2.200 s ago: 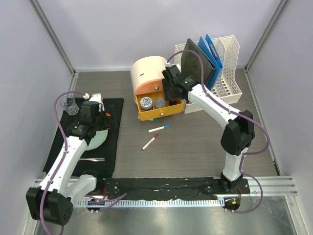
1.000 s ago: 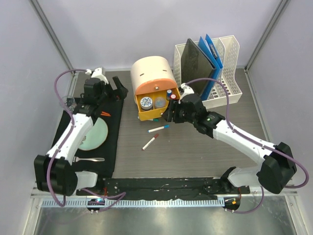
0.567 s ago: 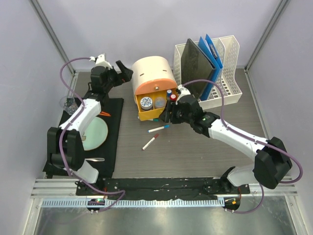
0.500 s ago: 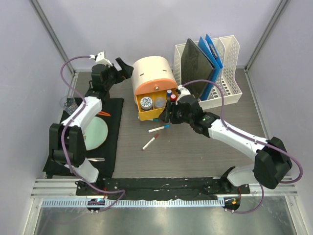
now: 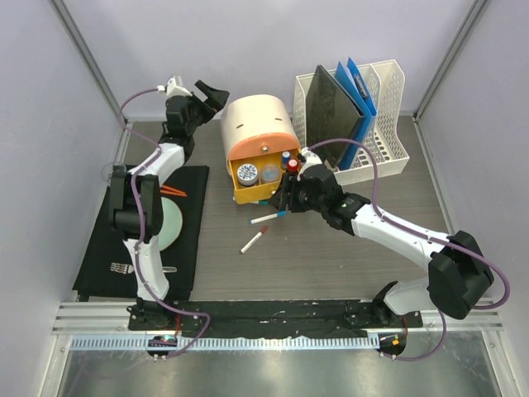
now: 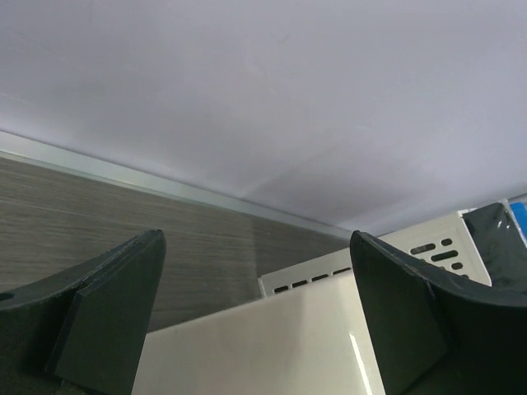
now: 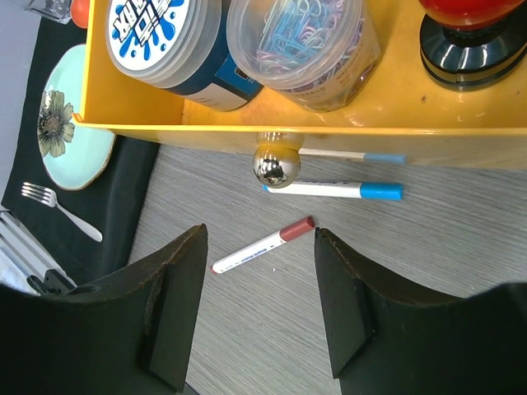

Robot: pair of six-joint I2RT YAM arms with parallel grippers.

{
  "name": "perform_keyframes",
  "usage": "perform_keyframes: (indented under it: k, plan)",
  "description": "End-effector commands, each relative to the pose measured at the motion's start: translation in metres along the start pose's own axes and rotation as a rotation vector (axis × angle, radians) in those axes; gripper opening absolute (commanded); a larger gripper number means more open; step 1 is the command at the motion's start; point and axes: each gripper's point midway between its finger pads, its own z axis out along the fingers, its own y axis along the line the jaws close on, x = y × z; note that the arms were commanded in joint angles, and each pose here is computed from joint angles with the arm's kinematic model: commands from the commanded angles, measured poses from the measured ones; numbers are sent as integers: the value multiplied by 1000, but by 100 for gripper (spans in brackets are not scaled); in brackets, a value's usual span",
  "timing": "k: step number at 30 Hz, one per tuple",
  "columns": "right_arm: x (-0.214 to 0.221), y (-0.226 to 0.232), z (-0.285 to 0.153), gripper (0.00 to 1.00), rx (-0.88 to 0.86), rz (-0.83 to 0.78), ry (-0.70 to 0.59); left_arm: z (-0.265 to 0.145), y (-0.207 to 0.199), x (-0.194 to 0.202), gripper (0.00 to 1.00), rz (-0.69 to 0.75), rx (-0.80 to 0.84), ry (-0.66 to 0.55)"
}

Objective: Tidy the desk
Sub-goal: Close the drawer in the storage box.

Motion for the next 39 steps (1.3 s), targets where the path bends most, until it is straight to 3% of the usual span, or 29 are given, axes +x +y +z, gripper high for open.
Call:
perform_keyframes:
  k: [1, 5, 23, 39]
  plan:
    - [-13, 11, 1, 60, -38, -4, -49, 14, -23, -34, 100, -113, 140, -59]
    - [-12, 7, 5, 60, -23, -7, -52, 22, -8, -31, 100, -159, 145, -41]
    - [-23, 12, 14, 60, -35, -11, -86, 31, 5, 24, 100, -175, 224, 241]
    - [-31, -1, 15, 59, 30, 0, -155, 29, 9, 29, 100, -231, 269, 292]
